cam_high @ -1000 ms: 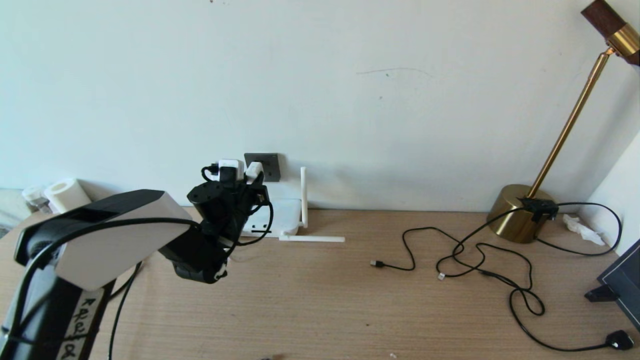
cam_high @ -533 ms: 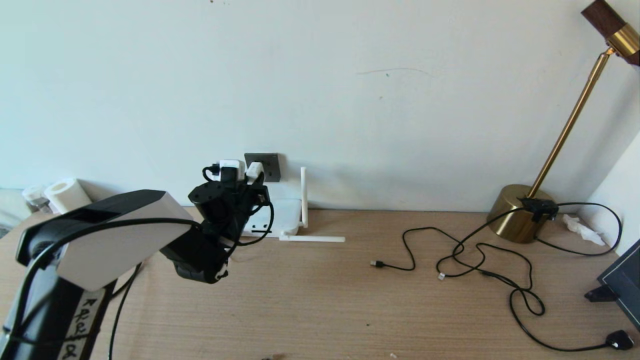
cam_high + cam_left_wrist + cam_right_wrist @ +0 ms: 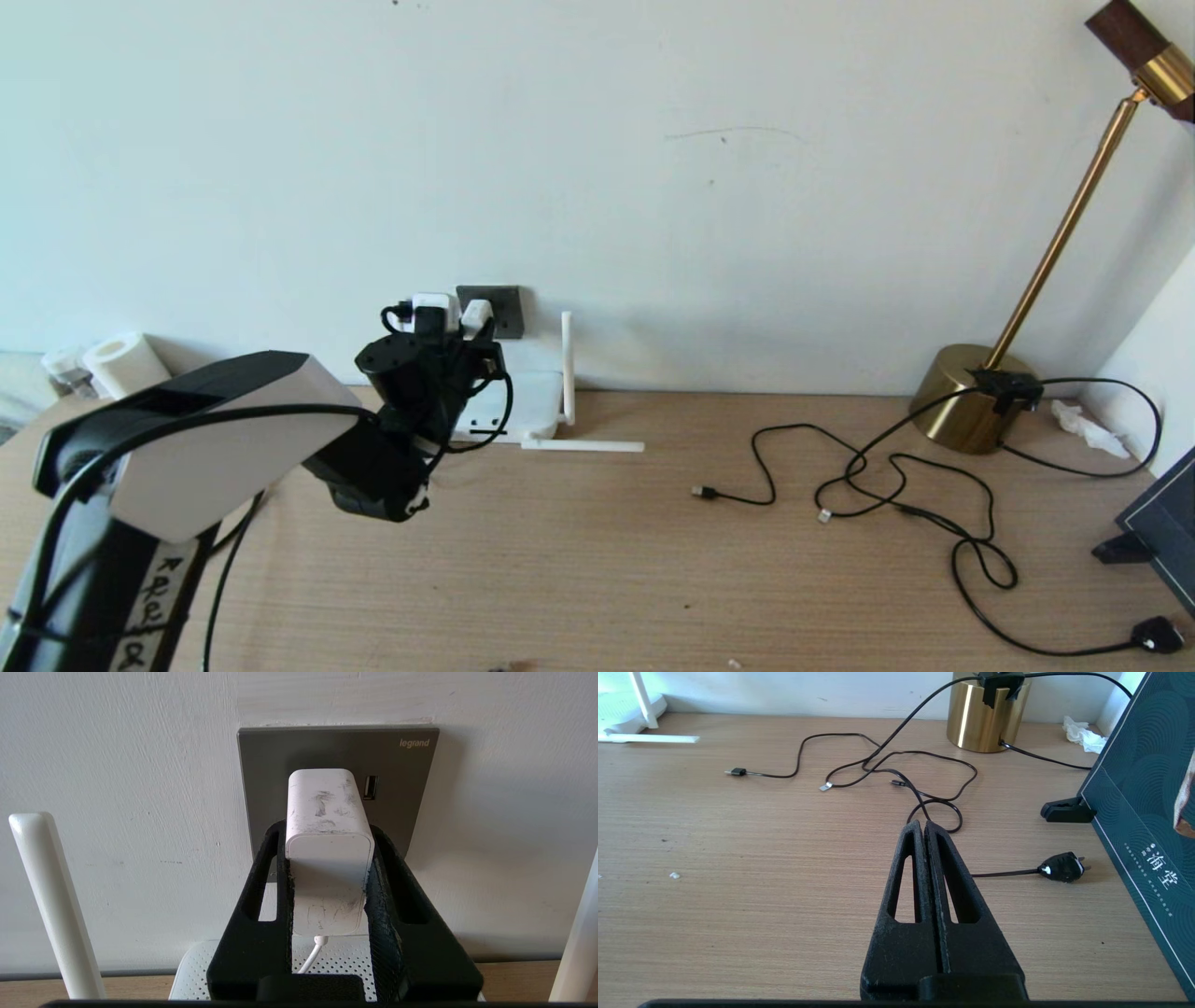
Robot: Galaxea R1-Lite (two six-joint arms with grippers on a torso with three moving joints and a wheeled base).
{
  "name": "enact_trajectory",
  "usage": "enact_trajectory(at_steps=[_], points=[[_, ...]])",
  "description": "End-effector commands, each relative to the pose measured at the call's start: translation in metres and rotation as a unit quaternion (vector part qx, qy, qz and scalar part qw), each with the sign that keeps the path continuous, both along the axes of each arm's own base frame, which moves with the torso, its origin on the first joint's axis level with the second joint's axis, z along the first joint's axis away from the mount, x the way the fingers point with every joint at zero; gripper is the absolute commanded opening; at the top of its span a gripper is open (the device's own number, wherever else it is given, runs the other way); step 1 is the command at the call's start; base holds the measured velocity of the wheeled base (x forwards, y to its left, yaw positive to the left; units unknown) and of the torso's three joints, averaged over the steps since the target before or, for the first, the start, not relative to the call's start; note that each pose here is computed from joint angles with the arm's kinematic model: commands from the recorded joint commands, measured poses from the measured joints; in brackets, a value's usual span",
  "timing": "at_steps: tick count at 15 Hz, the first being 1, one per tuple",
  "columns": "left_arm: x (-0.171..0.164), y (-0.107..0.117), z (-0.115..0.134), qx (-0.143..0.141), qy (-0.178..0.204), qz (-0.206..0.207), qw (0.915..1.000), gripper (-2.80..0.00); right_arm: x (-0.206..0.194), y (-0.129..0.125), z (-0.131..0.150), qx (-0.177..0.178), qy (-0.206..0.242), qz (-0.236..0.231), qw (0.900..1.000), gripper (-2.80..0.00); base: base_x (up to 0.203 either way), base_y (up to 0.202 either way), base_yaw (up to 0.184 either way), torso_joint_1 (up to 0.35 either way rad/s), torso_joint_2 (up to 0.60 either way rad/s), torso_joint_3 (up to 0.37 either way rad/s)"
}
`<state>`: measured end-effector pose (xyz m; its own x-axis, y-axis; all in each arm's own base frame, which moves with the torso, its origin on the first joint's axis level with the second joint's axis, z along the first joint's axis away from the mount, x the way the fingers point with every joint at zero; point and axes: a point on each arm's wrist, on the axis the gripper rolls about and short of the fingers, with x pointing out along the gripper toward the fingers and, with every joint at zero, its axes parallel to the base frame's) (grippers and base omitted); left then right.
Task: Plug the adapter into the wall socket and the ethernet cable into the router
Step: Plug plug into socket
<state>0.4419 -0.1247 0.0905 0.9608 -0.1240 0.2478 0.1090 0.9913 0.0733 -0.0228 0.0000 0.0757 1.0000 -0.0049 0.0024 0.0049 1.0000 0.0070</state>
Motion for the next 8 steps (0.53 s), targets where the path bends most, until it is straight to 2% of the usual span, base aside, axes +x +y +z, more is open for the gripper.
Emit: enact_trajectory(at_steps=[1,8], points=[[0.0005,-0.0001,0.0017,-0.001,-0.006,0.001,1.0,-2.8,0.0,0.0,0.0001,0.0,0.0,0.0,1.0,-2.8,0.0,0.0,0.0,0.0,0.0,0.0],[0.0023,-0.0013,0.0034,-0.002,-0.007,0.001,1.0,-2.8,0.0,0.0,0.0001,0.0,0.0,0.0,1.0,-2.8,0.0,0.0,0.0,0.0,0.0,0.0]])
